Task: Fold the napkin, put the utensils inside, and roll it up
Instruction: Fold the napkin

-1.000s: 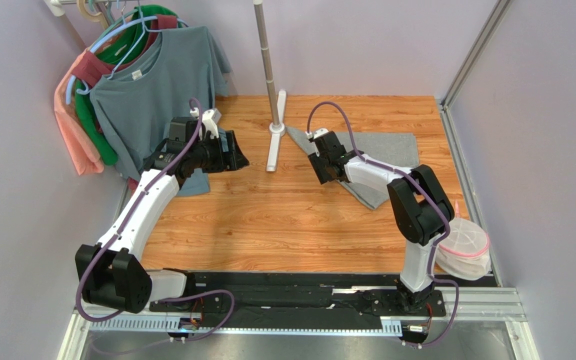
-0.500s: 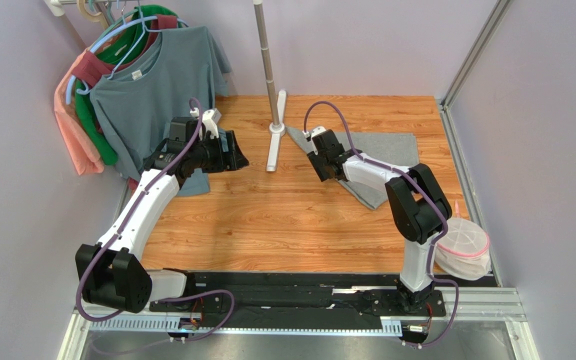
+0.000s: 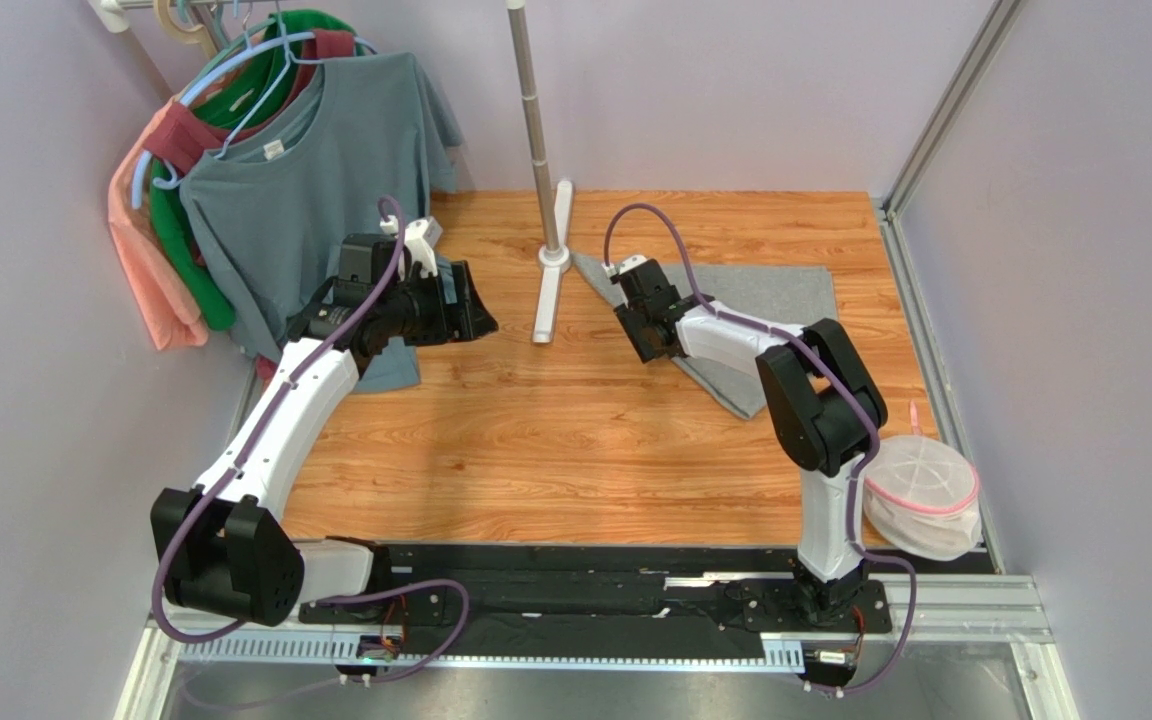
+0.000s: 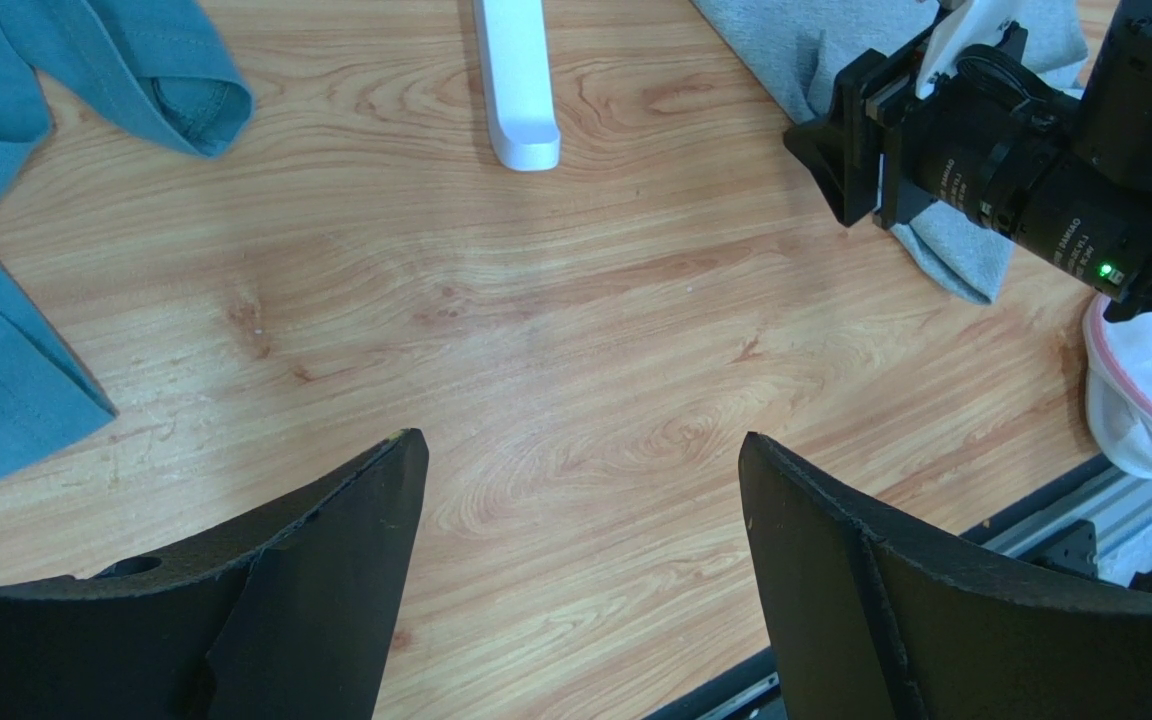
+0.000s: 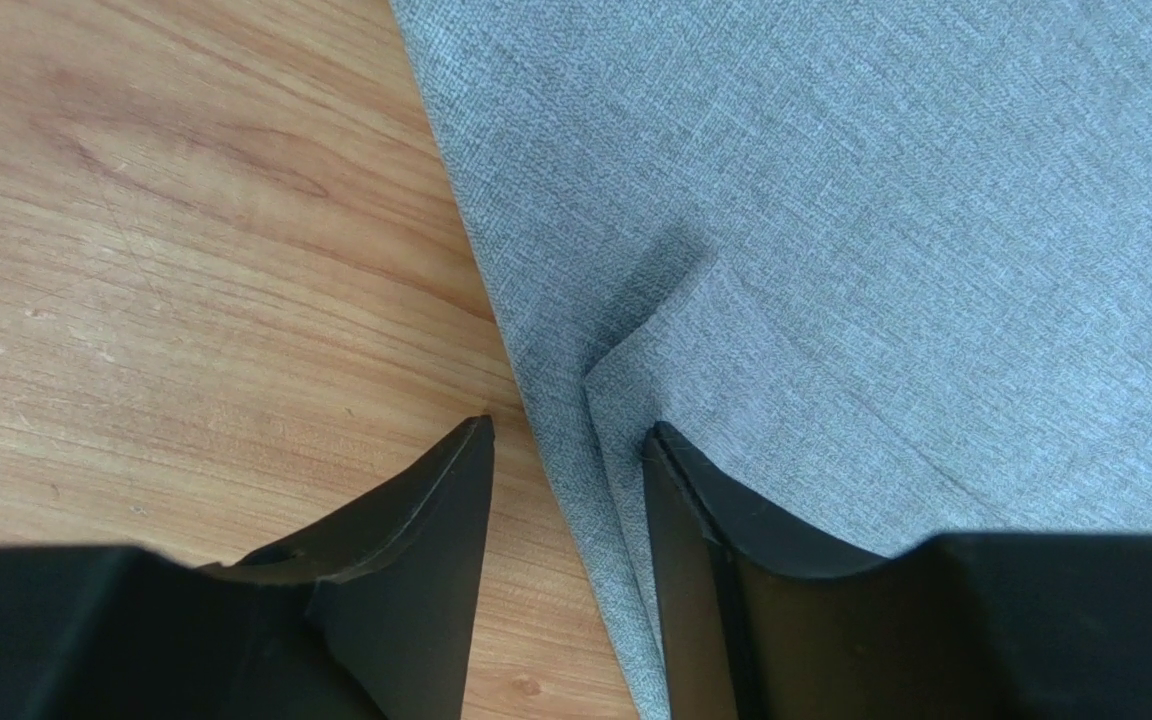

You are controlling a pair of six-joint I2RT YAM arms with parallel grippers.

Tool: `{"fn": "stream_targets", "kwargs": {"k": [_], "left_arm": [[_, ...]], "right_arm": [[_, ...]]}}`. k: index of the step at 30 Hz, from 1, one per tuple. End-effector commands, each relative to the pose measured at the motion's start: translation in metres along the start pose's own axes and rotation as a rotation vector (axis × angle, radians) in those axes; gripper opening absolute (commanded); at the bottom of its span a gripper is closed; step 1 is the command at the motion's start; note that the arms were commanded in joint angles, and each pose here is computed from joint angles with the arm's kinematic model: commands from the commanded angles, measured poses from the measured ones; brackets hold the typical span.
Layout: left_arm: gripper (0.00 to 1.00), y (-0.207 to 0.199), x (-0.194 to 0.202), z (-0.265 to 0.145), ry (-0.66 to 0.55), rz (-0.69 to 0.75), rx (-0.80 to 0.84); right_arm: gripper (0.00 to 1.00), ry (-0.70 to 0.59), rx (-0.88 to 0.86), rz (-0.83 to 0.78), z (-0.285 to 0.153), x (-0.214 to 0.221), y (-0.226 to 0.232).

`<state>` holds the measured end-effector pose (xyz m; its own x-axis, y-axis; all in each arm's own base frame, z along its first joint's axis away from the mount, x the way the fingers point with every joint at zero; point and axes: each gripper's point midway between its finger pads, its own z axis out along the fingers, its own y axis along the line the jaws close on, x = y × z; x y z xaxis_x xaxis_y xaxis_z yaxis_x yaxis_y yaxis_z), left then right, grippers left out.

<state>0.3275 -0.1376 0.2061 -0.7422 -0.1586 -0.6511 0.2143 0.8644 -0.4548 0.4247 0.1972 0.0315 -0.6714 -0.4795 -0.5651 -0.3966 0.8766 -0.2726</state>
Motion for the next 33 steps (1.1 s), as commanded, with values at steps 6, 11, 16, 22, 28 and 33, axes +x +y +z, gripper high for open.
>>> {"fn": "stream_targets", "kwargs": {"k": [6,11,16,22,28,33], "left_arm": [[0.85,-0.005,-0.009,-0.005,-0.030,0.014,0.018],[0.85,-0.007,-0.007,-0.004,-0.020,0.010,0.032],[0.85,-0.008,-0.009,-0.006,-0.029,0.018,0.033],[0.85,-0.010,-0.010,-0.007,-0.034,0.018,0.041],[0.85,-0.010,-0.010,-0.007,-0.035,0.013,0.044],[0.85,-0.011,-0.007,-0.005,-0.026,0.002,0.047]], "right_arm": [[0.27,0.038,0.006,0.018,0.003,-0.003,0.003],[0.21,0.081,0.002,0.023,0.009,0.004,0.005],[0.13,0.119,-0.019,0.025,0.014,0.008,0.008],[0.00,0.168,-0.040,0.011,0.012,0.018,0.013],[0.00,0.191,-0.052,0.032,-0.008,0.028,0.011],[0.00,0.223,-0.103,0.062,-0.022,0.052,0.025]]}}
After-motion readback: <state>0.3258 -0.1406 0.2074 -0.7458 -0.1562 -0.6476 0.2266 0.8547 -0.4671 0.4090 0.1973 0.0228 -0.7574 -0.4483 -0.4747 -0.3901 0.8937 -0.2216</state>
